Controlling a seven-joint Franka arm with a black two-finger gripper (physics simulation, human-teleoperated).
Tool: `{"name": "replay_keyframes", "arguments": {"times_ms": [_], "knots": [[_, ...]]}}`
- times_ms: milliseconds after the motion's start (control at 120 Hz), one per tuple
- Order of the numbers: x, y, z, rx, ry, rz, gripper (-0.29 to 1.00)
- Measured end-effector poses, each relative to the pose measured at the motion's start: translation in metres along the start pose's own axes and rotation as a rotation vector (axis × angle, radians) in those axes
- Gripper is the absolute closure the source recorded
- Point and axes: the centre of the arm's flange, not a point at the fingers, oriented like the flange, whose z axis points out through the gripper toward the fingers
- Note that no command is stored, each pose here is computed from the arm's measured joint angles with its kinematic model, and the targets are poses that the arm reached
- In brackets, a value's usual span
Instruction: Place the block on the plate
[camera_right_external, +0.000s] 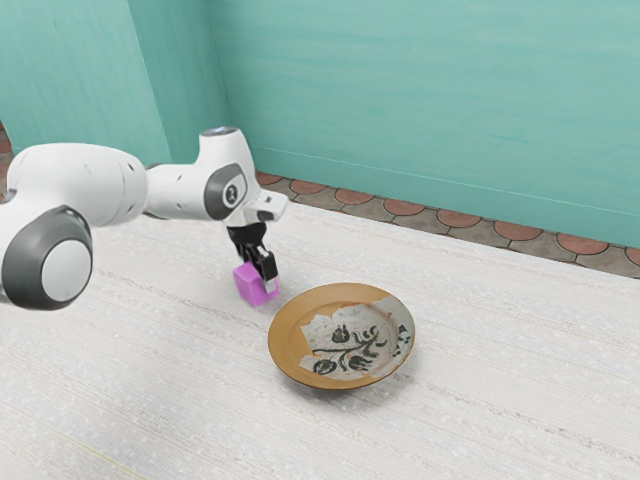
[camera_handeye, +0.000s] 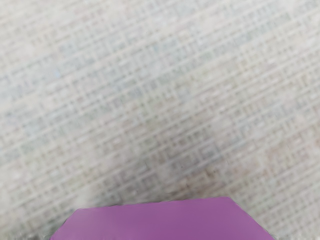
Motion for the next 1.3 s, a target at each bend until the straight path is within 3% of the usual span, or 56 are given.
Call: {"name": "replay_keyframes", "arguments": {"times_ms": [142, 342, 692, 892, 1142, 1300], "knots": [[0.008, 0.016, -0.024, 0.026, 0.007, 0.040, 0.25], [0.041, 0.093, -0.064, 0.035, 0.047, 0.160, 0.27], [0.063, 0.206, -0.026, -0.039, -0.007, 0.313, 0.27], [0.064, 0.221, -0.026, -0.038, -0.014, 0.341, 0.13], [0.051, 0.203, -0.102, 0.006, -0.011, 0.315, 0.04], [0.051, 0.193, -0.164, 0.071, -0.036, 0.321, 0.02]]}}
